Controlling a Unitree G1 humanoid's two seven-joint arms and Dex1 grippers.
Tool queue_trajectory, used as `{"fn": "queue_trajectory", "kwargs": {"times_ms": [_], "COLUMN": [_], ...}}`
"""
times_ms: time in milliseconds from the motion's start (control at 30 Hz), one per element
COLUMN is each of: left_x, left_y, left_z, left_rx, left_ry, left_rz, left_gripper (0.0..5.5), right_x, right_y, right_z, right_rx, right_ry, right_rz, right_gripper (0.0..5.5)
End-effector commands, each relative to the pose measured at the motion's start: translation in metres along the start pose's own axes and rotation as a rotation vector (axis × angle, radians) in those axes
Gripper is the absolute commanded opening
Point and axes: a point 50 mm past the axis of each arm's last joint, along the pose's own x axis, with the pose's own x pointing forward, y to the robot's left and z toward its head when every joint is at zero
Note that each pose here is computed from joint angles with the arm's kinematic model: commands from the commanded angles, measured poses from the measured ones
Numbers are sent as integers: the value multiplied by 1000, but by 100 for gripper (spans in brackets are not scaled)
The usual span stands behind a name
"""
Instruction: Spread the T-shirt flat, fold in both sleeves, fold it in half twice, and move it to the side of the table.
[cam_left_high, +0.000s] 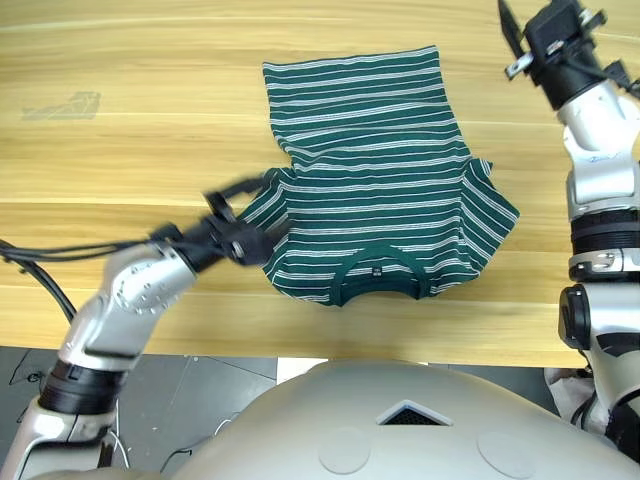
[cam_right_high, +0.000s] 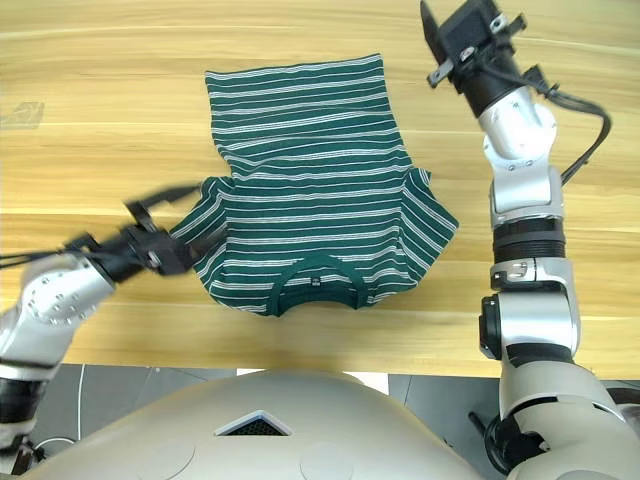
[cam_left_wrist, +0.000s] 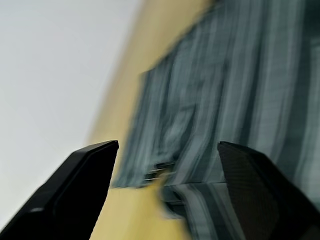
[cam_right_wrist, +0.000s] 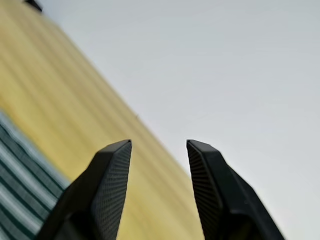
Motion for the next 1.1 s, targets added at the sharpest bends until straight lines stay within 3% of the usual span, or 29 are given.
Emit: {"fn": "queue_trajectory", "kwargs": {"times_ms": [33,300,667,1100], "left_x": [8,27,-11,-12], "left_y": [-18,-32,-49,-58], "left_z": [1,-15,-19,-25], "left_rx": [15,61,99,115], "left_ry": [22,84,137,155], "left_rz": [-118,-139,-293,-324], "left_gripper": [370,370,370,370], "right_x": [-4,-6,-6,-11], "right_y": [0,3,1,-2], "right_z": [8,6,5,1], "right_rx": [-15,-25,-41,-37], "right_ry": [1,32,41,54], "right_rz": [22,31,18,-13], "right_gripper": [203,203,203,203]}}
